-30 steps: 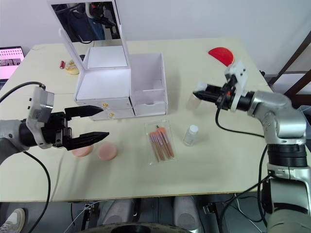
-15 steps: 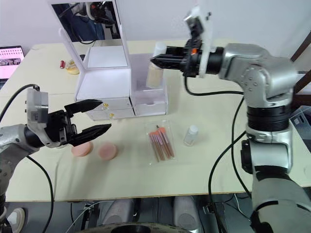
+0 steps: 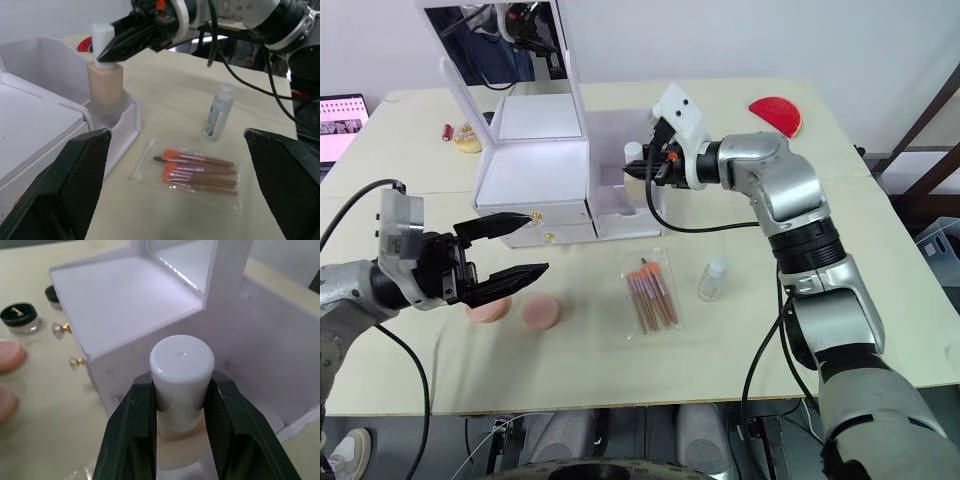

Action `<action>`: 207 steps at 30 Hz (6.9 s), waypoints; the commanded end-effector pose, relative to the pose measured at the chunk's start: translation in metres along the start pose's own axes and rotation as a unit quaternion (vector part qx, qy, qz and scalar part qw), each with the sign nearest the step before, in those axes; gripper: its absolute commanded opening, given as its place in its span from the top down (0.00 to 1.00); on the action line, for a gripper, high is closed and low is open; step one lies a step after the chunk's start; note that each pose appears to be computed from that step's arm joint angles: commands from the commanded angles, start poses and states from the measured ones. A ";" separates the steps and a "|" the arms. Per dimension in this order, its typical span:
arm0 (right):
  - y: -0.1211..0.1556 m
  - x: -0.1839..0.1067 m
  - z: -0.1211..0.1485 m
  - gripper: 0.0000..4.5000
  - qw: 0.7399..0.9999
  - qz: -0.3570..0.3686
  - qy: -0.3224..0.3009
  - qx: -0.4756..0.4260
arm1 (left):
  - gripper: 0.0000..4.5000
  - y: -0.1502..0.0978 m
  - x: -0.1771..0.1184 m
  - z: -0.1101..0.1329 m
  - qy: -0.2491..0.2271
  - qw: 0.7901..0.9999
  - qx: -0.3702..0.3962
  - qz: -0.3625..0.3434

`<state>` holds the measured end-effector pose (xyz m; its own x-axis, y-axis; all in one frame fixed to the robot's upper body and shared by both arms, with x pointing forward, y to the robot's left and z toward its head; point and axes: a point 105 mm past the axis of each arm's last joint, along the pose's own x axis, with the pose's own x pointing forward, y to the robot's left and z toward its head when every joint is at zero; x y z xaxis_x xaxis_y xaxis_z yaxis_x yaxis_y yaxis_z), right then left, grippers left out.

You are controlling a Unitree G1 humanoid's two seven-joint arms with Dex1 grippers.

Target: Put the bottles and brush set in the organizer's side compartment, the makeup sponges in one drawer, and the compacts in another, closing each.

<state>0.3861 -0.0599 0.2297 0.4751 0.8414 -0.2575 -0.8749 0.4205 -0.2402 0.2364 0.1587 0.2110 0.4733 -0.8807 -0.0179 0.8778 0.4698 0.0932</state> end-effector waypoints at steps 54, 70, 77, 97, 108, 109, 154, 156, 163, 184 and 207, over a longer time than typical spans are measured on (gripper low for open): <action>0.015 -0.224 -0.060 0.00 0.997 -0.072 0.030 0.018 | 0.00 0.001 -0.036 0.005 0.075 0.997 0.004 -0.020; 0.019 -0.327 -0.143 0.00 0.960 -0.236 0.114 0.098 | 0.00 0.082 -0.224 -0.033 0.190 0.933 -0.029 0.306; 0.009 -0.367 -0.150 0.00 0.940 -0.299 0.133 0.101 | 0.00 0.087 -0.269 -0.040 0.206 0.905 -0.021 0.372; 0.033 -0.241 -0.083 0.00 0.992 -0.103 0.069 0.025 | 0.00 0.043 -0.096 -0.024 0.113 0.987 0.009 0.110; 0.070 -0.159 -0.057 0.00 0.999 0.025 0.008 0.022 | 0.00 -0.030 -0.025 -0.011 0.088 0.994 -0.002 -0.065; 0.070 -0.155 -0.058 0.00 0.999 0.029 0.007 0.023 | 0.00 -0.030 -0.024 -0.011 0.088 0.994 -0.001 -0.067; 0.065 -0.130 -0.034 0.86 0.998 0.051 -0.047 -0.011 | 0.00 -0.032 -0.014 -0.015 0.089 0.993 -0.001 -0.074; 0.067 -0.126 -0.014 0.86 0.995 0.068 -0.060 -0.028 | 0.00 -0.029 -0.015 -0.015 0.090 0.993 0.000 -0.071; 0.046 -0.083 0.046 0.86 0.996 0.043 -0.077 -0.011 | 0.00 -0.022 -0.012 -0.016 0.083 0.995 0.001 -0.063; 0.011 0.023 0.045 0.86 1.000 -0.012 -0.021 0.006 | 0.00 -0.019 -0.007 -0.011 0.053 0.998 0.015 -0.023; 0.021 0.051 -0.007 0.86 0.999 -0.024 0.039 -0.026 | 0.00 -0.012 -0.006 0.003 0.041 0.999 0.033 0.008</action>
<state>0.3923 -0.0133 0.2014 0.5208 0.7865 -0.3321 -0.8501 0.4418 -0.2867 0.2260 0.1603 0.2012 0.5010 -0.8569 -0.1210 0.8645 0.4892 0.1153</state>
